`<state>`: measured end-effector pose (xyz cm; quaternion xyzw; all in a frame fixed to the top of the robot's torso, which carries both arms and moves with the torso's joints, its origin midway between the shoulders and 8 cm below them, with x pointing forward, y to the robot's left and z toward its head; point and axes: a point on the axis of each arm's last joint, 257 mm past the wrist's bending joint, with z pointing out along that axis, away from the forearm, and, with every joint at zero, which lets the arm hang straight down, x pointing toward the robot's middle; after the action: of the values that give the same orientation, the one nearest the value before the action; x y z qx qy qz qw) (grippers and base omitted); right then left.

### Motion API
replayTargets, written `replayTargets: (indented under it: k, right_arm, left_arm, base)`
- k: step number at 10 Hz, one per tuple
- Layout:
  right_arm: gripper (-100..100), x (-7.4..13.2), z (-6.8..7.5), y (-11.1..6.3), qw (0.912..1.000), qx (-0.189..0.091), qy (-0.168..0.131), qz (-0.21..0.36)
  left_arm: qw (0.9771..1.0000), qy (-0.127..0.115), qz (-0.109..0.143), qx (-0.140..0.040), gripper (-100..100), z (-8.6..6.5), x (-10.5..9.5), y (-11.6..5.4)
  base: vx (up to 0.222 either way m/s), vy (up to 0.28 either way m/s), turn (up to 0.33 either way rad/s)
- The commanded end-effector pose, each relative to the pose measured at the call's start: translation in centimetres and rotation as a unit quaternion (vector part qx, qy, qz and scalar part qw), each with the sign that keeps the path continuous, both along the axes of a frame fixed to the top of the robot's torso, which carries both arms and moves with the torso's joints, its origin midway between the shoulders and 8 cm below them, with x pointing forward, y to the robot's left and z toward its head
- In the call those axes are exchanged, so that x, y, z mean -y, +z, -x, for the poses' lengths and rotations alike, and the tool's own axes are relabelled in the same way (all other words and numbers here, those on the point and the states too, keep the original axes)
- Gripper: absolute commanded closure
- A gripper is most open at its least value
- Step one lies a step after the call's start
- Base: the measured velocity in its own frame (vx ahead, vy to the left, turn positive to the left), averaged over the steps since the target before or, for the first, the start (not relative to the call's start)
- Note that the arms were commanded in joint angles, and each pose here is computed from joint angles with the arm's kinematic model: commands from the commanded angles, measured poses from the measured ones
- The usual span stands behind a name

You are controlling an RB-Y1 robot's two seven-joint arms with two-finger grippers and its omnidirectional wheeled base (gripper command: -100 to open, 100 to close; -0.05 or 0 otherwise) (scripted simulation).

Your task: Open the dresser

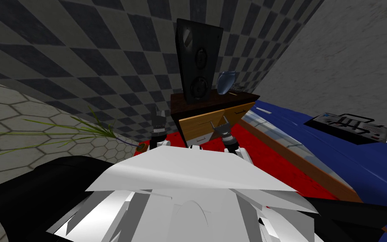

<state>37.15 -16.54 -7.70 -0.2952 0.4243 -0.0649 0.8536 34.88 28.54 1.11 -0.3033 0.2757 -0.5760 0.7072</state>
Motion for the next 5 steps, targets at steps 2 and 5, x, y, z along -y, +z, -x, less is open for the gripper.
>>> replayTargets:
  k: [2,5]
  right_arm:
    - [-100,-0.2,-0.7,-1.0,0.9987,0.011,-0.026,0.043]
    - [-100,-0.5,-1.4,-2.1,0.9951,0.02,-0.047,0.085]
  left_arm:
    - [1.0,0.0,0.0,0.0,0,0.0,0.0,0.0]
    - [1.0,0.0,0.0,0.0,0,0.0,0.0,0.0]
  base:
    - [-0.01,0.024,-0.017]
    - [-0.012,0.038,-0.017]
